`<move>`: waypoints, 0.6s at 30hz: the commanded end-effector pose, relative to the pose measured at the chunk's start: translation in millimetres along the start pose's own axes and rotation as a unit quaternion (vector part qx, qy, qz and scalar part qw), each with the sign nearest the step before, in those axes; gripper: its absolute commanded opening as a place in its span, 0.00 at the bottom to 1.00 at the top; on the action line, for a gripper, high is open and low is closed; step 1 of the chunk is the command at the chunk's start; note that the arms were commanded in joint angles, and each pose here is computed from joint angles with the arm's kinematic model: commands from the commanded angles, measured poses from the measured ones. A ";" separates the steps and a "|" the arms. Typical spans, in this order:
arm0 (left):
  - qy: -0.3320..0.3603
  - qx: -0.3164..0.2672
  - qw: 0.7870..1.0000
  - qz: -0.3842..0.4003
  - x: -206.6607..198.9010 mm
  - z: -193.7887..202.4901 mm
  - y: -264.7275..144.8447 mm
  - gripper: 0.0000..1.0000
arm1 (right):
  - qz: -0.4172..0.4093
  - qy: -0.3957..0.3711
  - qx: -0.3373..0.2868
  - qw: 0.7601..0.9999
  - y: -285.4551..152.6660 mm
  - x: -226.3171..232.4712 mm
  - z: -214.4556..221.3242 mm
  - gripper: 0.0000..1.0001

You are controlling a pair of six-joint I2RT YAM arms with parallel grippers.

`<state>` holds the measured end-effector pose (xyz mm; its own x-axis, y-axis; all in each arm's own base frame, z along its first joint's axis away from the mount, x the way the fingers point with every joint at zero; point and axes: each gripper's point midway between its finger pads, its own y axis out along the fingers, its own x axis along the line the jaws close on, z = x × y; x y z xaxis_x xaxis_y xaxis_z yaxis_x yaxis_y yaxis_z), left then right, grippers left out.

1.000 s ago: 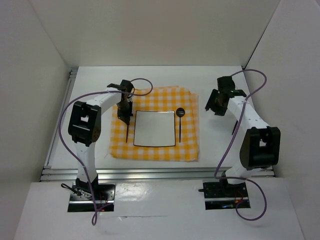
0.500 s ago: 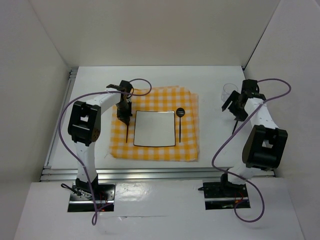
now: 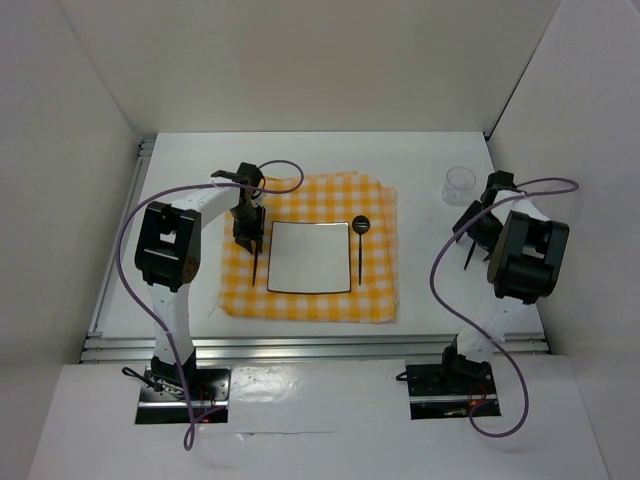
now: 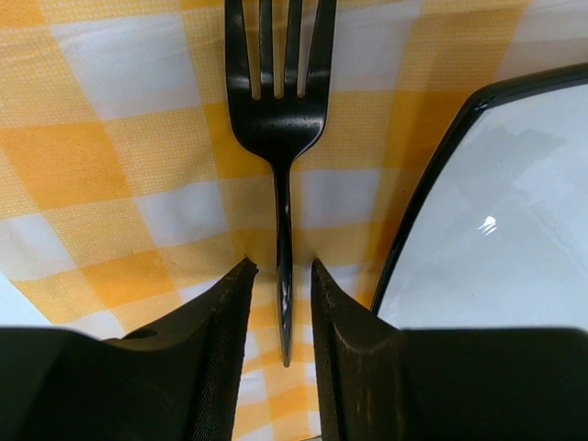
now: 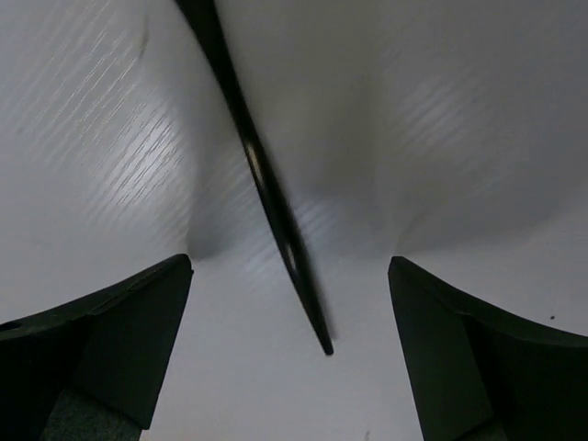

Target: Set the dinner table for one person

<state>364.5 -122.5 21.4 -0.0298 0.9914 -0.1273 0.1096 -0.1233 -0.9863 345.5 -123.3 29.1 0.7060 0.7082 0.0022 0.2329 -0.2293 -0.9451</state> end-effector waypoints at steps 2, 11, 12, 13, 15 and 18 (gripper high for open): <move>0.011 0.000 1.000 0.017 -2.9 2.1 -8.9 0.39 | 0.034 -0.006 -0.033 0.999 9.4 -3.5 -31.2 0.94; 0.019 -0.026 0.999 0.017 -0.3 -6.5 -23.1 0.39 | 0.022 -0.031 -0.025 0.999 27.7 7.7 -41.2 0.62; 0.020 -0.032 0.999 0.019 -1.0 -7.6 -26.9 0.39 | 0.022 -0.031 -0.025 0.999 27.7 7.6 -41.2 0.58; 0.020 -0.032 0.999 0.019 -1.0 -7.6 -27.0 0.39 | 0.026 -0.033 -0.016 0.999 29.1 5.0 -35.2 0.50; 0.025 -0.030 0.999 0.023 -2.0 -5.5 -30.6 0.39 | 0.033 -0.028 -0.016 0.999 27.7 1.2 -31.4 0.44; 0.030 -0.028 0.999 0.027 -3.0 -3.3 -34.1 0.40 | 0.031 -0.027 -0.020 0.999 19.0 -2.1 -27.5 0.34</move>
<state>367.3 -122.3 36.4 0.0042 0.9882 -0.1533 0.1418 -0.1524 -0.9781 378.0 -145.3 15.3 0.6787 0.7332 -0.0416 0.2337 -0.2693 -0.9343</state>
